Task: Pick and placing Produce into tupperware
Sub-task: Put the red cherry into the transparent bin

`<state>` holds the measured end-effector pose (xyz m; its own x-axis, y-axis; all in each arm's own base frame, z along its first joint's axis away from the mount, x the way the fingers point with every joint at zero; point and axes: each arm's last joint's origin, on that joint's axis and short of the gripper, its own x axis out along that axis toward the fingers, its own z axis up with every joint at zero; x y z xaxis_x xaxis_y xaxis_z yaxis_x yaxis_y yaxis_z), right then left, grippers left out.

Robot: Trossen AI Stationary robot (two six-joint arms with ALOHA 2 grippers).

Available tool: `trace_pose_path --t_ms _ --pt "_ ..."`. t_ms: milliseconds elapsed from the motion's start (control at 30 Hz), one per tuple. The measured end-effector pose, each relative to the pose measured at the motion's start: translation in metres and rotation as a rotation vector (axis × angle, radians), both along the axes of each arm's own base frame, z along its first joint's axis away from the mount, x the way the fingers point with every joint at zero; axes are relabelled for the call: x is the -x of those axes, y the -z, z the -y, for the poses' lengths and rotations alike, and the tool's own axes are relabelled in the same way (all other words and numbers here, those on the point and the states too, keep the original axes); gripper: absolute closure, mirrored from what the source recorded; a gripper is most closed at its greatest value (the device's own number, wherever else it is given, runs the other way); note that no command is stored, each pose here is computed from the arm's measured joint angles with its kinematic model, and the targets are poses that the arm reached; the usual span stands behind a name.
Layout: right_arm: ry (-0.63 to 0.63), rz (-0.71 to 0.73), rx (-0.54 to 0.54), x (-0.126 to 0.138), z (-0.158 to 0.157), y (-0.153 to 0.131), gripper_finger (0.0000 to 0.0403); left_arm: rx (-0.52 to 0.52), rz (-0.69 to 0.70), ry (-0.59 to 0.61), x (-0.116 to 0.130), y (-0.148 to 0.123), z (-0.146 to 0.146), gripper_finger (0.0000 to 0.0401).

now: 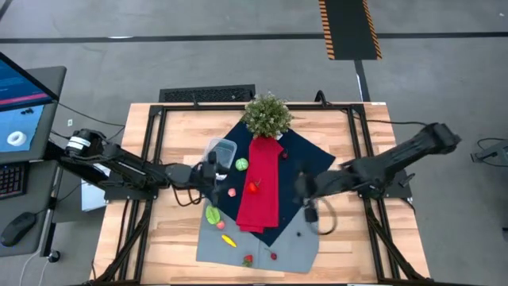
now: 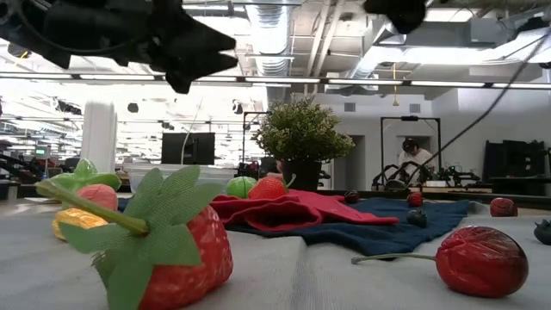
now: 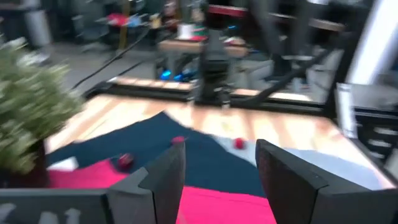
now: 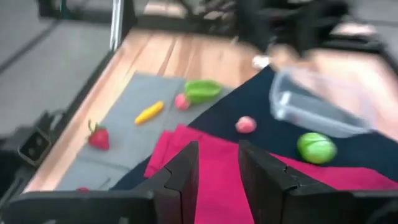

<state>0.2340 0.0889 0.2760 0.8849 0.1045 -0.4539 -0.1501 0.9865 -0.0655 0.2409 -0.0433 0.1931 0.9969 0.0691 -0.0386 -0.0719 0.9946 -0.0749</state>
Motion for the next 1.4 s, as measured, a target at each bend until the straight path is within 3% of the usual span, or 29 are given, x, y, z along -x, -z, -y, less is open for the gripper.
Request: trace_pose_path --t_ms 200,333,600,967,1200,1400 --pt "0.003 0.206 -0.087 0.053 0.018 0.013 0.0268 -0.039 0.119 0.297 0.003 -0.008 0.006 0.0217" --pt "0.007 0.198 -0.094 0.072 0.026 0.032 0.0268 -0.089 0.171 0.441 0.003 -0.012 0.003 0.0217" --pt "0.093 0.004 -0.314 0.085 0.026 0.068 0.0269 -0.024 0.252 0.207 -0.003 -0.026 -0.020 0.0217" --pt "0.203 -0.330 -0.454 0.093 0.018 0.098 0.0273 0.015 0.217 0.214 -0.004 -0.023 -0.017 0.0217" --pt "0.324 -0.474 -0.452 0.103 0.024 0.109 0.0288 -0.009 0.218 0.209 -0.004 -0.023 -0.017 0.0217" --pt "0.305 -0.502 -0.370 0.102 0.024 0.114 0.0301 -0.028 0.220 0.208 -0.004 -0.023 -0.017 0.0217"
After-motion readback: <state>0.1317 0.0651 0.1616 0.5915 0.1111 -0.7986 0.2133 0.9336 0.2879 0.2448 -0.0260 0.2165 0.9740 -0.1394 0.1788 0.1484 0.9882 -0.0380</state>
